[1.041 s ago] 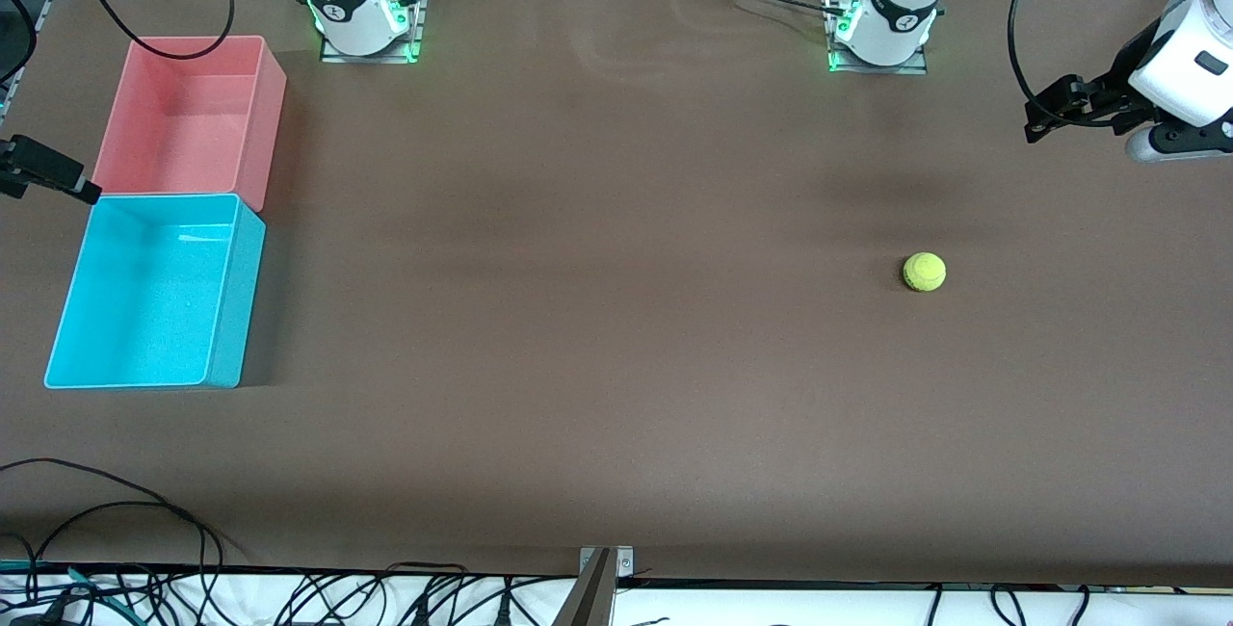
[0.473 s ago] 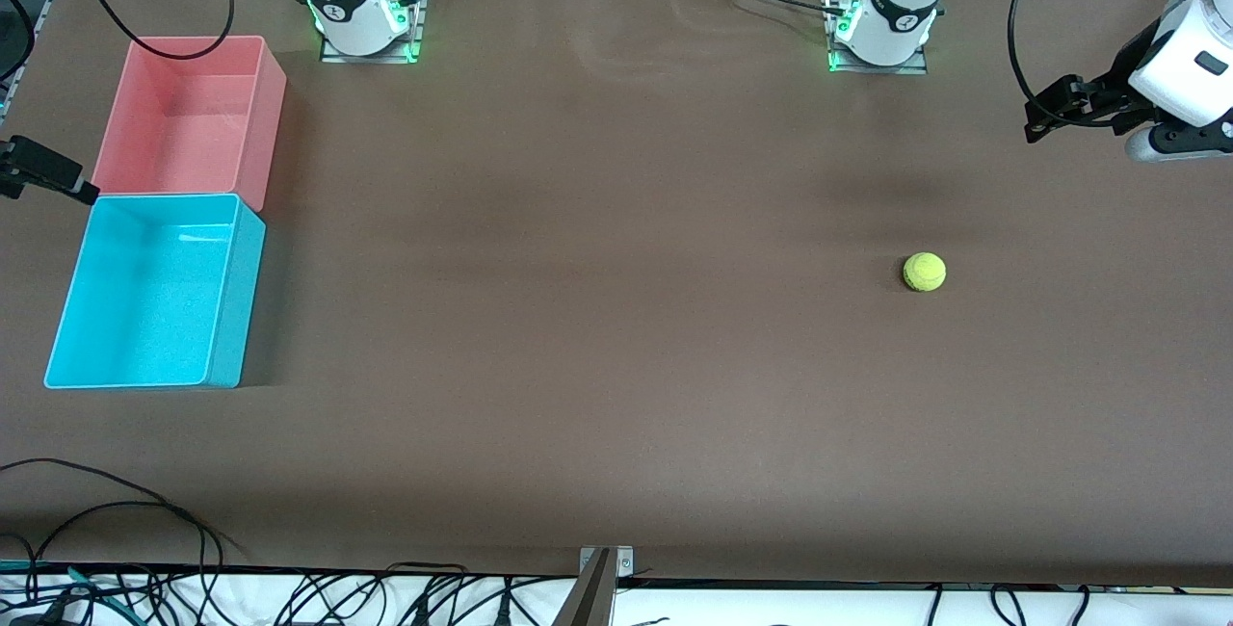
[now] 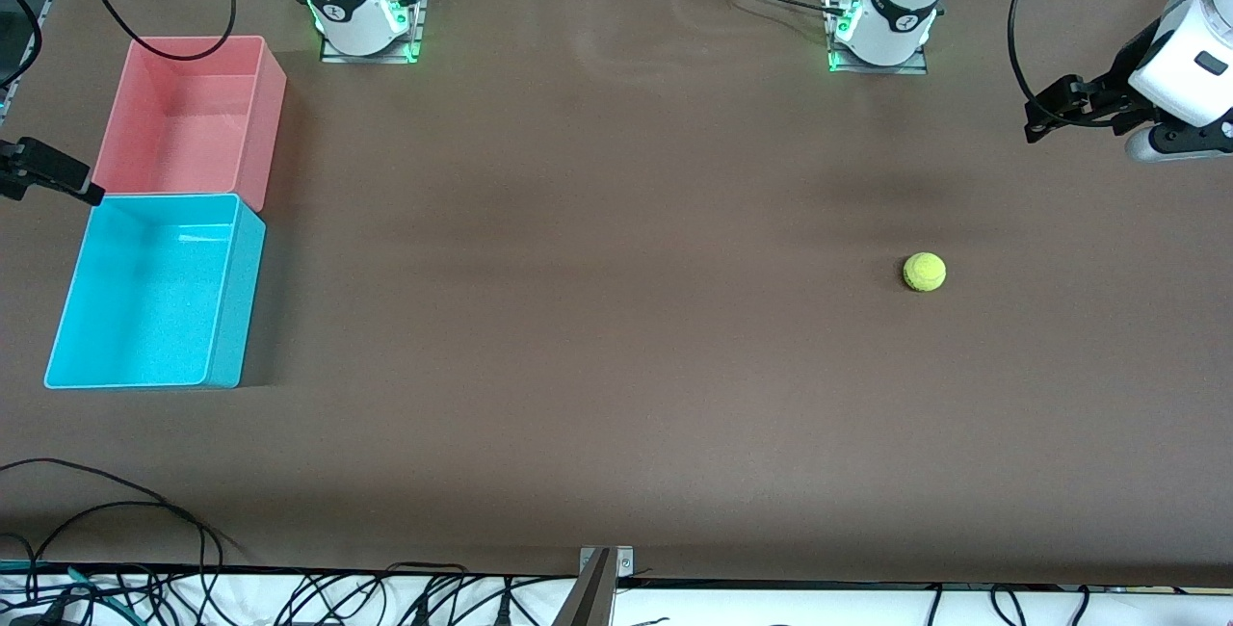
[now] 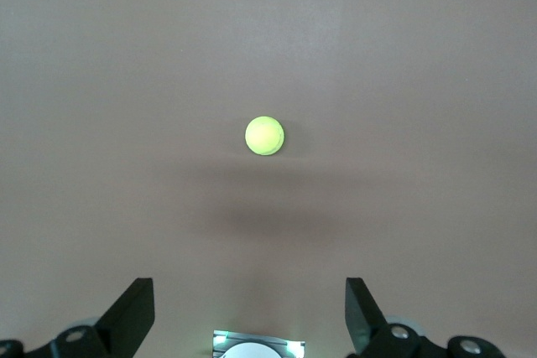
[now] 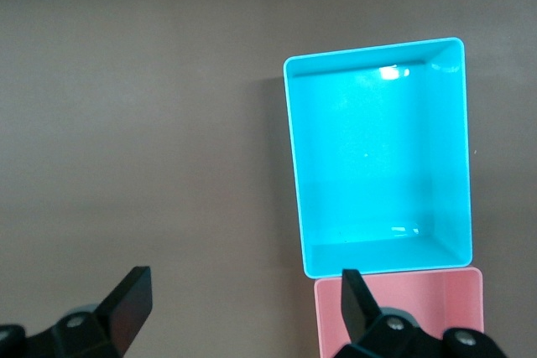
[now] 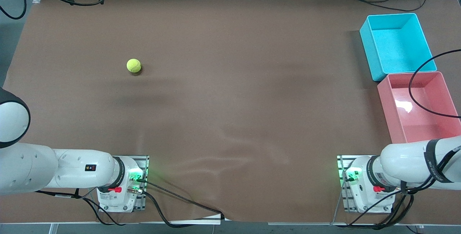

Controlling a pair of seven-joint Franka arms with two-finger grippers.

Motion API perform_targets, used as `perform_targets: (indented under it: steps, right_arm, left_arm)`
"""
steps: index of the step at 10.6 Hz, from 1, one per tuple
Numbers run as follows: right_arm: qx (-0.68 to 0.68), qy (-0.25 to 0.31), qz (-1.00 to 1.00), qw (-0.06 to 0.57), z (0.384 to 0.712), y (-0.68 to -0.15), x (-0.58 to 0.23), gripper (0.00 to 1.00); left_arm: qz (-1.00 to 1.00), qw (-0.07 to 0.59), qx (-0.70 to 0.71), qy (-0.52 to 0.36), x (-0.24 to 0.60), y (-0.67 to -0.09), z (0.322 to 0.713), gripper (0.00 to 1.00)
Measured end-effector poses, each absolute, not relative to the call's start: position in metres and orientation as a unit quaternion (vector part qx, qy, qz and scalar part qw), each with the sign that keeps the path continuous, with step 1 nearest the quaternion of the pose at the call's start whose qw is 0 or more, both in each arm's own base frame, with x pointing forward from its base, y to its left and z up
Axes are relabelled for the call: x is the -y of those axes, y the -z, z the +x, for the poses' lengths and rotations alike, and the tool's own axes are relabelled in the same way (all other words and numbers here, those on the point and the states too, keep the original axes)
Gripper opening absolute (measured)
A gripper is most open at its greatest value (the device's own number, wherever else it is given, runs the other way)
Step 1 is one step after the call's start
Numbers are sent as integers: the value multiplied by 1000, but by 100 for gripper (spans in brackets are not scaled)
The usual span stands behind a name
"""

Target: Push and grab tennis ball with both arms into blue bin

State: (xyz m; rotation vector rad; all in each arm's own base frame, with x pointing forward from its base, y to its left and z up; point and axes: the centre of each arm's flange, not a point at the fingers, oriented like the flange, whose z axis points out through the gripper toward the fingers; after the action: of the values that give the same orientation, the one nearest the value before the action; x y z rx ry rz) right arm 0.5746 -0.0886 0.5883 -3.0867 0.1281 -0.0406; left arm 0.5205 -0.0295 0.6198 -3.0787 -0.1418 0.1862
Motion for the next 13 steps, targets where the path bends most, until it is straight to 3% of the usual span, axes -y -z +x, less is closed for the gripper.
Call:
perform_targets:
  steps: [13]
  right_arm:
    - [-41, 12, -999, 24, 576, -586, 89, 100]
  left_arm:
    - [-997, 27, 46, -60, 29, -620, 520, 100]
